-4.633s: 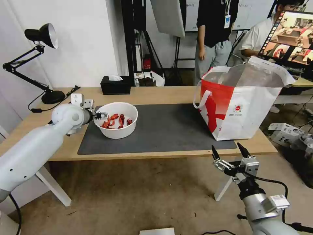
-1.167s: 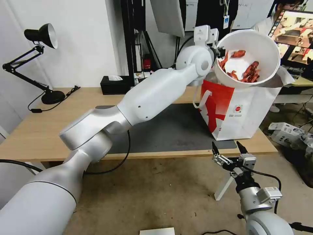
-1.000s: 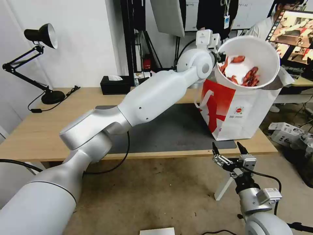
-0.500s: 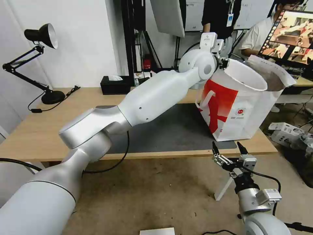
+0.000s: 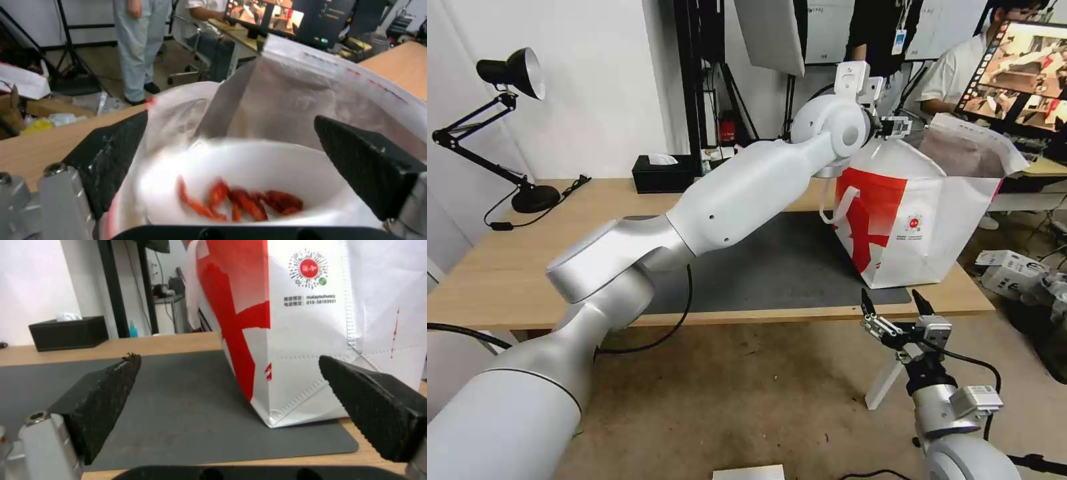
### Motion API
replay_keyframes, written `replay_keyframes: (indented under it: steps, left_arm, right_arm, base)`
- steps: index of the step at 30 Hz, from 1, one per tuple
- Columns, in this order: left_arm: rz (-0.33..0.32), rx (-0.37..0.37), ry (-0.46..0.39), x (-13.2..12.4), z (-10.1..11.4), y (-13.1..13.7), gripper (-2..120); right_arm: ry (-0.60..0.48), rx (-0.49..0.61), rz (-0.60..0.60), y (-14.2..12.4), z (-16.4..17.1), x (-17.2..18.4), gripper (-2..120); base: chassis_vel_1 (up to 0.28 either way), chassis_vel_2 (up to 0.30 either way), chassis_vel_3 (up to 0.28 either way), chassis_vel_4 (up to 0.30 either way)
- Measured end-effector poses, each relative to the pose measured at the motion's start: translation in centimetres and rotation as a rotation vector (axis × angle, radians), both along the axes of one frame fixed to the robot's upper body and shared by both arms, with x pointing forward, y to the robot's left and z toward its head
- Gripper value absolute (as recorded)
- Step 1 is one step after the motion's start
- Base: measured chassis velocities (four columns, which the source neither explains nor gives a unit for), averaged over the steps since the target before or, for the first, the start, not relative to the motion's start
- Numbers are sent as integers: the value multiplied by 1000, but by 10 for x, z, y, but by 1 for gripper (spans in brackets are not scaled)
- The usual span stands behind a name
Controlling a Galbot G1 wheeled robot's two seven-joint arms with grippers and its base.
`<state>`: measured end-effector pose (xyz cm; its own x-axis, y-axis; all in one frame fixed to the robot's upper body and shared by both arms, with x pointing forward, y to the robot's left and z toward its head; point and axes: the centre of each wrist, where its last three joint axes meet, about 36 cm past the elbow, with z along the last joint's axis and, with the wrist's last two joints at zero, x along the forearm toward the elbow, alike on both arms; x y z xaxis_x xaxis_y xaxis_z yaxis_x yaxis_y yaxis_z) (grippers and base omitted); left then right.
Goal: Pick up the trash from the table and place it into the takeout bag.
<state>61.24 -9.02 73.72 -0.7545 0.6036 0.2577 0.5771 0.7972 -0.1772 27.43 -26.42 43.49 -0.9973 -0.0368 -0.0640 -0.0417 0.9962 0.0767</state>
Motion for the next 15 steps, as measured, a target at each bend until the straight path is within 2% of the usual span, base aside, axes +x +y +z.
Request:
replay_keyframes:
  steps: [5,9,11,13,15]
  left_arm:
    - [-12,2,4,-3,0,-1,100]
    - [6,-18,2,-8,-1,2,100]
    - [22,-81,-37,-17,-5,24,100]
    - [35,-101,-60,-20,-8,34,100]
    - [87,-138,-130,-30,-18,67,100]
  right_arm:
    - [1,1,0,0,-2,2,100]
    - [2,7,6,2,-3,4,100]
    - [-5,7,9,2,-2,6,100]
    - [-6,6,10,1,-2,7,100]
    - [-11,2,13,0,-1,9,100]
  base:
    - [0,0,0,0]
    - [0,0,0,0]
    - [0,0,0,0]
    - [0,0,0,0]
    - [0,0,0,0]
